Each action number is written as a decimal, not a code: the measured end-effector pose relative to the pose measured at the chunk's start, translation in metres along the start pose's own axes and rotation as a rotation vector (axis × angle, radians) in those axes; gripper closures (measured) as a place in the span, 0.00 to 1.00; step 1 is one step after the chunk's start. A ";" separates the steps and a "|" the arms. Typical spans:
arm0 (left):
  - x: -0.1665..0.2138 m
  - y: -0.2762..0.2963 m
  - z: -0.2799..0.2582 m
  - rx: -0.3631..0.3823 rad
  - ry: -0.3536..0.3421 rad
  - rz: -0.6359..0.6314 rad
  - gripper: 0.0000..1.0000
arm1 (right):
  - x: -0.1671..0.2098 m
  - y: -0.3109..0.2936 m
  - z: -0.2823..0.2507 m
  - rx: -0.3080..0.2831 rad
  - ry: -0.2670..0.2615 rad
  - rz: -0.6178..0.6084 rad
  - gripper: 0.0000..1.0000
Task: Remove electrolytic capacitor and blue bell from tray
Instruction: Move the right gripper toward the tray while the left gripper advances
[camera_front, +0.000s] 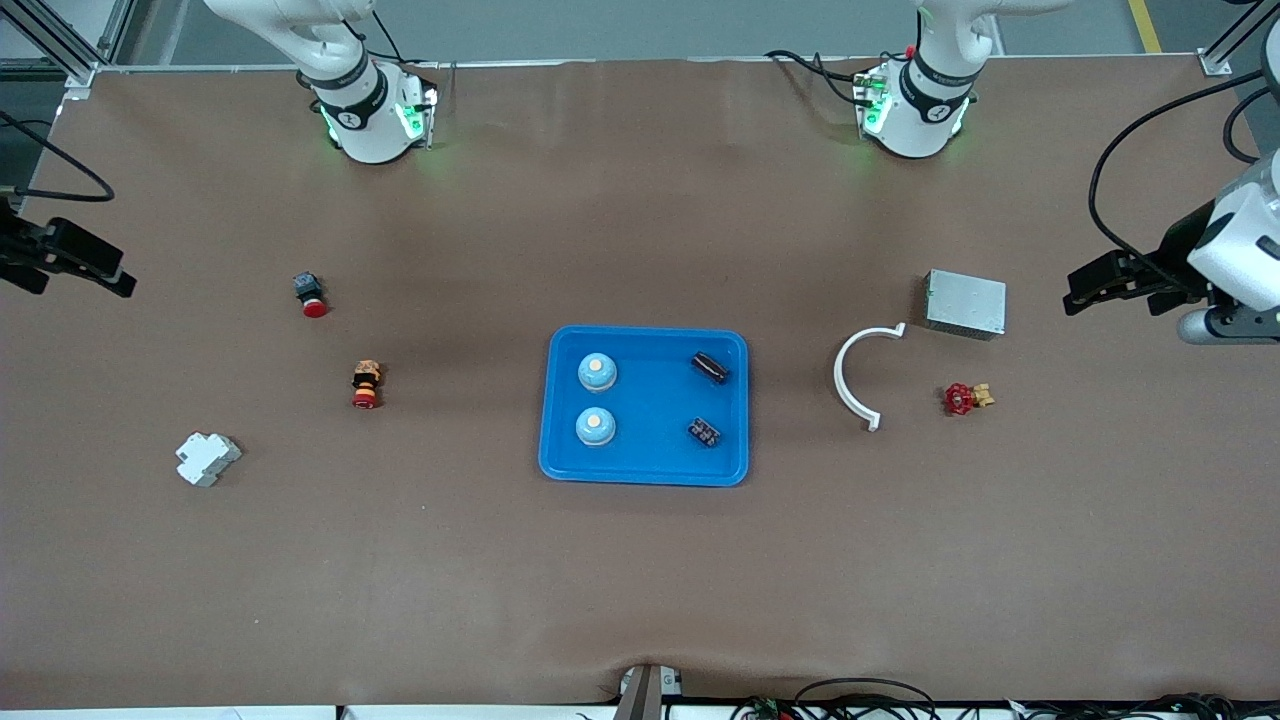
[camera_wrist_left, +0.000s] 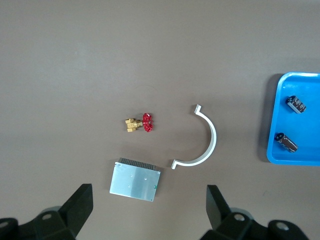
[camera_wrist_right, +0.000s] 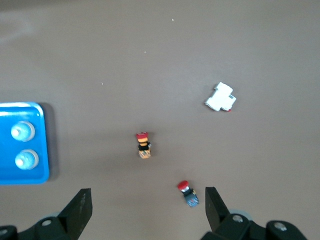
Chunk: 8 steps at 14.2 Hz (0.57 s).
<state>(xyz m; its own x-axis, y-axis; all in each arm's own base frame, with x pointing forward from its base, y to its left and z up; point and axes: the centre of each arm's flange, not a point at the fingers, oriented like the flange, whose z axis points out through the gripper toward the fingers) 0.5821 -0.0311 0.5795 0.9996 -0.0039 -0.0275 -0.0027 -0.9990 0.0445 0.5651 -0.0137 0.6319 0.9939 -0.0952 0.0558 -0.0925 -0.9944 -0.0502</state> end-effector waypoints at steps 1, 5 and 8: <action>0.002 0.003 0.005 0.000 -0.008 0.006 0.00 | -0.005 -0.016 0.012 0.002 0.001 0.022 0.00; 0.010 0.025 0.030 0.004 -0.052 0.041 0.00 | -0.028 -0.096 0.062 0.003 -0.026 0.129 0.00; 0.018 0.047 0.058 0.032 -0.097 0.083 0.00 | -0.043 -0.147 0.100 0.015 -0.006 0.162 0.00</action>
<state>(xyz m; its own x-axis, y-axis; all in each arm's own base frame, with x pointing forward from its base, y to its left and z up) 0.5979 -0.0811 0.5231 0.9886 -0.0890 -0.1211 -0.0873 -0.9960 0.0192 0.5418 0.1409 0.5368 0.9663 -0.2544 0.0399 -0.2511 -0.9652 -0.0732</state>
